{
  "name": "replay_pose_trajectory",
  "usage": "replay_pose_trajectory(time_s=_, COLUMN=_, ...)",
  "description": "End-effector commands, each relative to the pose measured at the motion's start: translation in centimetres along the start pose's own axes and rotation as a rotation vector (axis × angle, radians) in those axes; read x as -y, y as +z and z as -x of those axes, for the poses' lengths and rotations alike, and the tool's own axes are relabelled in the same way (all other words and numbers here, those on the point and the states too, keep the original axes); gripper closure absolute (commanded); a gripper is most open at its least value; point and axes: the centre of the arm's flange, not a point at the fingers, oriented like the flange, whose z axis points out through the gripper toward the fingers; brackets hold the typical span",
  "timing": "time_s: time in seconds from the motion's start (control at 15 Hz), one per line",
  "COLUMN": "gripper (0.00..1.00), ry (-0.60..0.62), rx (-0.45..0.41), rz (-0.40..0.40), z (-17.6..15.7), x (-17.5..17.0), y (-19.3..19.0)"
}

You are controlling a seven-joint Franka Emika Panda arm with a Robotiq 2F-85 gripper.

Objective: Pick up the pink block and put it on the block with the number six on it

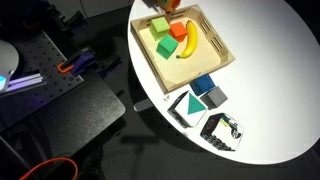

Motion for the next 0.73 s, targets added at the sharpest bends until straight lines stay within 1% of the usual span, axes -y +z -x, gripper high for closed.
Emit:
replay_pose_trajectory(time_s=0.0, gripper=0.00, ry=0.048, rx=-0.102, rz=0.003, z=3.4, x=0.0, y=-1.1)
replay_pose_trajectory(time_s=0.2, gripper=0.00, ry=0.068, rx=-0.141, rz=-0.007, z=4.2, x=-0.2, y=-1.5)
replay_pose_trajectory(time_s=0.27, gripper=0.00, ry=0.042, rx=-0.108, rz=-0.010, z=2.4, x=-0.1, y=-1.2)
replay_pose_trajectory(time_s=0.67, gripper=0.00, ry=0.042, rx=-0.102, rz=-0.010, z=2.5, x=-0.1, y=-0.8)
